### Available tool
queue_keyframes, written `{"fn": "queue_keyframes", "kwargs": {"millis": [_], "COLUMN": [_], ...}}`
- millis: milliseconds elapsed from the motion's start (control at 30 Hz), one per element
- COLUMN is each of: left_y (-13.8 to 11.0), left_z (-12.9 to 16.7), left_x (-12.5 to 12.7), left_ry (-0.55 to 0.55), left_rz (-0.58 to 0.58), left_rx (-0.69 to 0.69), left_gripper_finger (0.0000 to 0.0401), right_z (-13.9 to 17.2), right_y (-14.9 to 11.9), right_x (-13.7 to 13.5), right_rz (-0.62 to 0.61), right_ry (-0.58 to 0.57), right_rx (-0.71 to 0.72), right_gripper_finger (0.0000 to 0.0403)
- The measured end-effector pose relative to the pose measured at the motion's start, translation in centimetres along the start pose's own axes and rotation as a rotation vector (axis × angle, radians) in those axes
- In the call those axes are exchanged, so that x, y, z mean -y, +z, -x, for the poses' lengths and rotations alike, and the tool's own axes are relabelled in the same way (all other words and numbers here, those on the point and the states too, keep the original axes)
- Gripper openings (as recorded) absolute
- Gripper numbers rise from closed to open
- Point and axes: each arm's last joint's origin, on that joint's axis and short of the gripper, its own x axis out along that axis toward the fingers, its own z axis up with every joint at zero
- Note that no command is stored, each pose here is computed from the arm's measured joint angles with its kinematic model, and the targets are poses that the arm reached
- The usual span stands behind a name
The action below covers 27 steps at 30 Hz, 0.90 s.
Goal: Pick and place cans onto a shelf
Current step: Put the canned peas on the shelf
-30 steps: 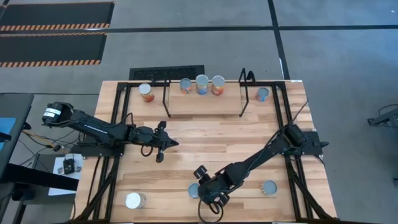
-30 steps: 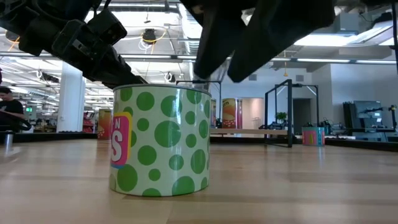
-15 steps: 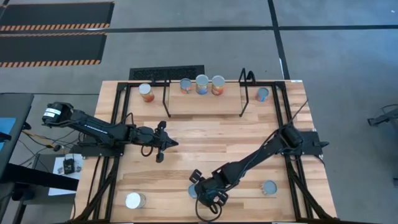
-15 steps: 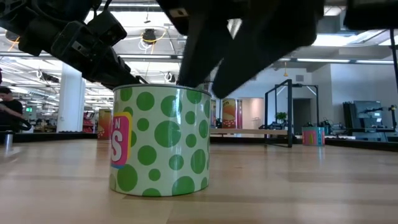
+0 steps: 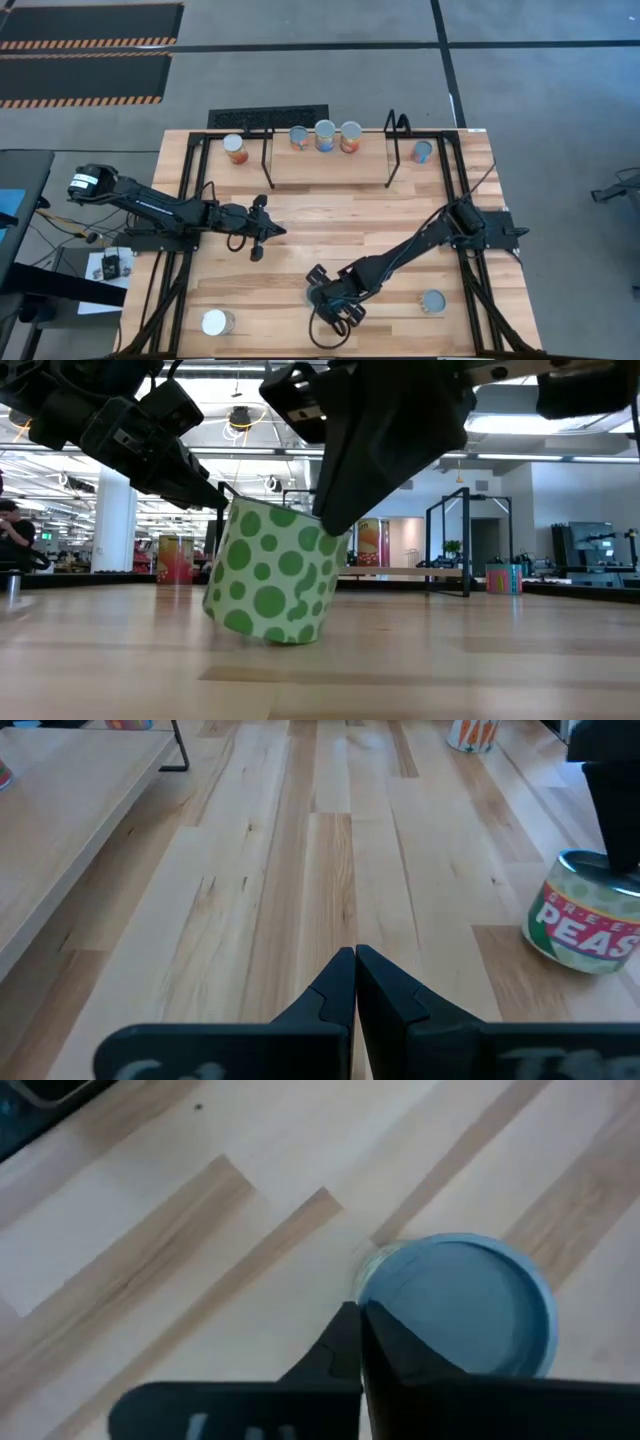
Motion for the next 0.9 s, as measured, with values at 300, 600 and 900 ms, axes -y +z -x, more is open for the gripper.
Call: {"fn": "queue_keyframes", "kwargs": {"millis": [300,600,900], "left_y": [0.0,0.0,0.0], "left_z": [0.0,0.0,0.0], "left_x": [0.0,-0.1,-0.1], "left_ry": [0.002,0.02,0.027], "left_rz": [0.01,0.026,0.038], "left_rx": [0.0,0.002,0.003], "left_gripper_finger": [0.0,0.0,0.0], "right_z": [4.1,6.3,4.7], "right_y": [-0.9,-5.4,-8.5], "right_x": [2.4,6.3,8.7], "right_rz": [-0.469,-0.926,-1.009], "right_ry": [-0.023,-0.109,-0.136], "right_rx": [-0.018,-0.23,-0.326], "right_gripper_finger": [0.0012,0.0012,0.0011]}}
